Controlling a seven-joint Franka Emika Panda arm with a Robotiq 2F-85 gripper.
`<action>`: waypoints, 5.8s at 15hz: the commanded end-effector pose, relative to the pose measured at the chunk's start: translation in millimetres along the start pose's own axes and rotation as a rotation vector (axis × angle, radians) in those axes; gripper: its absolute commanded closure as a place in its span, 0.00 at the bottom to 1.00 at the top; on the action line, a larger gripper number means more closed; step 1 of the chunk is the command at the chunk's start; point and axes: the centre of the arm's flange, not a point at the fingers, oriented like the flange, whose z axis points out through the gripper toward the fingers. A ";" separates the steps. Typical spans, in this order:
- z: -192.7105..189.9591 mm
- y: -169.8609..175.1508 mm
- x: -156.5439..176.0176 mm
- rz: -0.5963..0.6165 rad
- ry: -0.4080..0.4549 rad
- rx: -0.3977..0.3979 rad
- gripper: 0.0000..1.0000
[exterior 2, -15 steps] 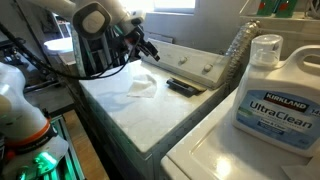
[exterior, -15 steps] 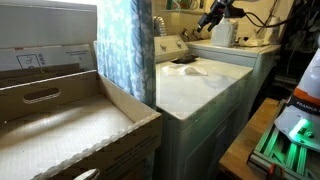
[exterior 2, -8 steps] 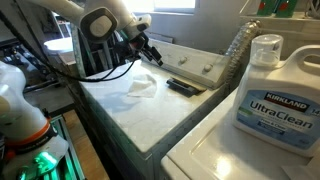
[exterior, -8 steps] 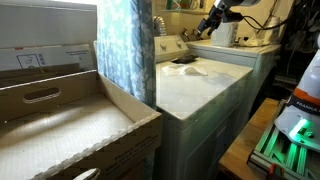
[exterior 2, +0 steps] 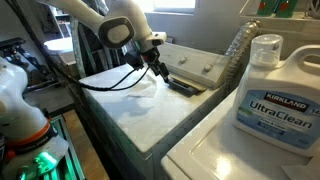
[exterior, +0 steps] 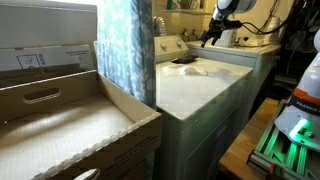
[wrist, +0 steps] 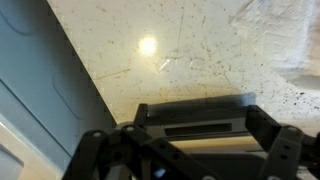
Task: Push the grey object into the detergent drawer of the washing machine on the left
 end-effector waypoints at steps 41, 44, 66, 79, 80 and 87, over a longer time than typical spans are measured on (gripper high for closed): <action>146.9 -19.3 72.9 -0.095 0.079 0.025 0.00; 151.7 -17.8 75.2 -0.104 0.088 0.037 0.00; 181.3 -14.4 107.6 -0.120 0.122 0.056 0.00; 165.6 4.8 132.8 0.129 0.164 0.043 0.00; 166.6 7.7 135.1 0.154 0.169 0.041 0.00; 164.3 14.0 145.4 0.274 0.144 0.047 0.00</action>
